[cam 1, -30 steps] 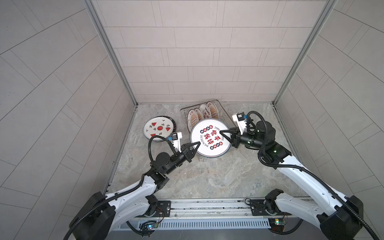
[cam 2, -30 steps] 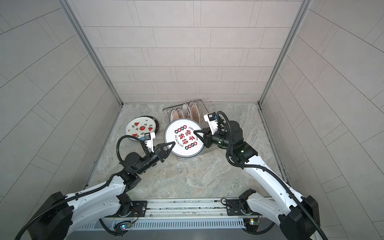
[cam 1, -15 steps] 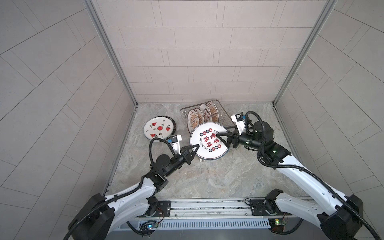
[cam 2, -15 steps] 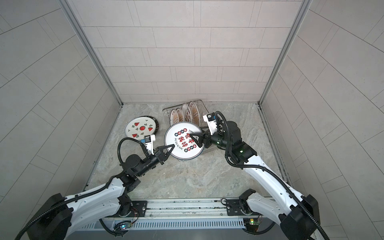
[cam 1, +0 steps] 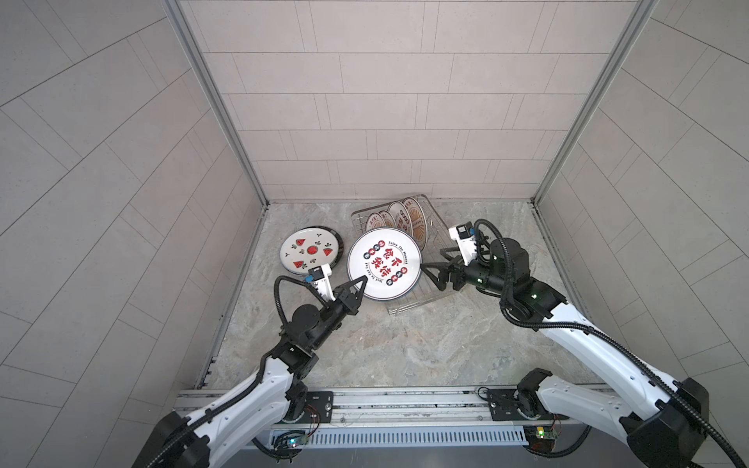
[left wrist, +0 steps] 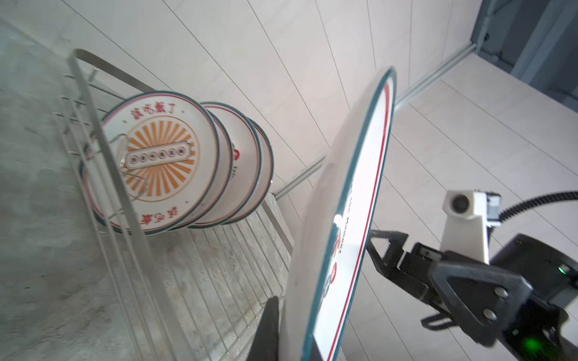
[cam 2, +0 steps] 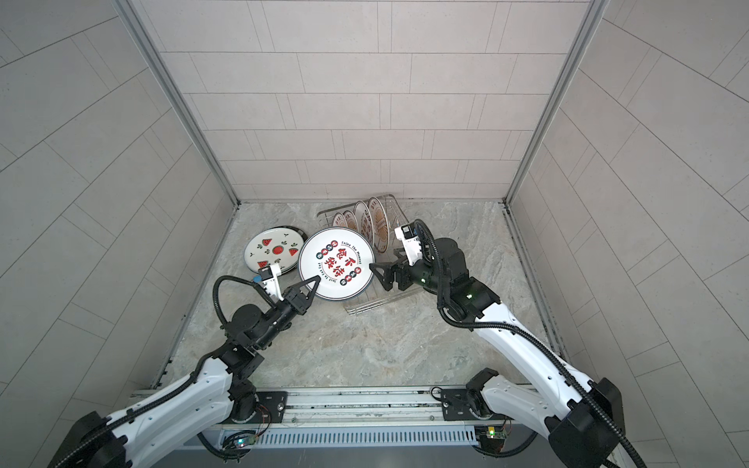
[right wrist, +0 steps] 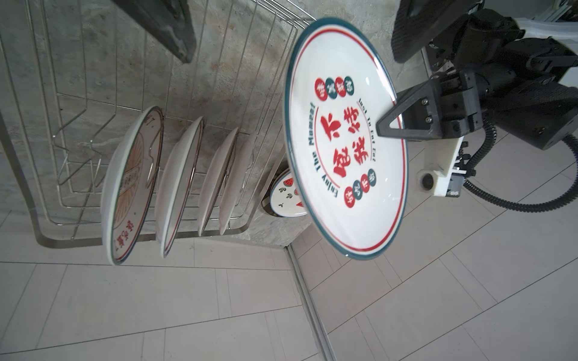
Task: Unload the plates from the dish rack
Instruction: 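Open the right gripper off the plate while the left gripper carries it away, then lower the red-lettered plate onto the table beside the watermelon plate with the left gripper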
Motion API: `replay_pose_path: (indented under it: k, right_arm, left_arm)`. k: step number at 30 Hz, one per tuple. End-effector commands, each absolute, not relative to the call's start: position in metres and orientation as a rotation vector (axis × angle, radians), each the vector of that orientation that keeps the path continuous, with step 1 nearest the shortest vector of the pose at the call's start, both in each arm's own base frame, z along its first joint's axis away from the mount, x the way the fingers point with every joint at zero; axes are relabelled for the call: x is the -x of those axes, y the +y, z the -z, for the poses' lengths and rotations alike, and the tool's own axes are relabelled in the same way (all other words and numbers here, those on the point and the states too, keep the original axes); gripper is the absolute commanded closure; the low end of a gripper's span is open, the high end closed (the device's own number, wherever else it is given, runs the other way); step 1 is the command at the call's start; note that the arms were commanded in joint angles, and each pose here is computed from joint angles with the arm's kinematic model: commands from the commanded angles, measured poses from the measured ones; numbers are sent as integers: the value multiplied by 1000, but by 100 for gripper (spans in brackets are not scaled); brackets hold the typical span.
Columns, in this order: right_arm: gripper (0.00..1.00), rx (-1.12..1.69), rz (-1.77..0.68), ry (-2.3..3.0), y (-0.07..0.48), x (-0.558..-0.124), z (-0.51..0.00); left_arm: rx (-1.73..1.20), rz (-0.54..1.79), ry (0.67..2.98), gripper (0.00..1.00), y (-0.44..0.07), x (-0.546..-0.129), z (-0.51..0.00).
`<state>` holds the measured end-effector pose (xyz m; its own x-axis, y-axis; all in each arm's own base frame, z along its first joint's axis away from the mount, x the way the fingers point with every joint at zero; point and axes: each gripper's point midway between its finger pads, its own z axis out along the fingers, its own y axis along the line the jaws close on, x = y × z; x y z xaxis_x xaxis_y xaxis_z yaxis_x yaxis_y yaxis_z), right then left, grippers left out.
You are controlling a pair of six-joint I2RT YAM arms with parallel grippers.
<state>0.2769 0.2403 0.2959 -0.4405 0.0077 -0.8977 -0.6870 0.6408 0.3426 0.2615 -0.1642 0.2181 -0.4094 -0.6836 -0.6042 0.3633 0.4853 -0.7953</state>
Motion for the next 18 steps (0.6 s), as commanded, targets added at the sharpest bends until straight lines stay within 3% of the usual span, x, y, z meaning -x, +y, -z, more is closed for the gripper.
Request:
replay_pose_path:
  k: [1,18]
  right_arm:
    - [0,676,-827,1823,256,-267,-307]
    - [0,976,-599,1872,304,-246,-272]
  left_arm:
    - [470,1192,1543,100,-135,-269,-220]
    - [912,1013,1516,100,-60,-264,-159]
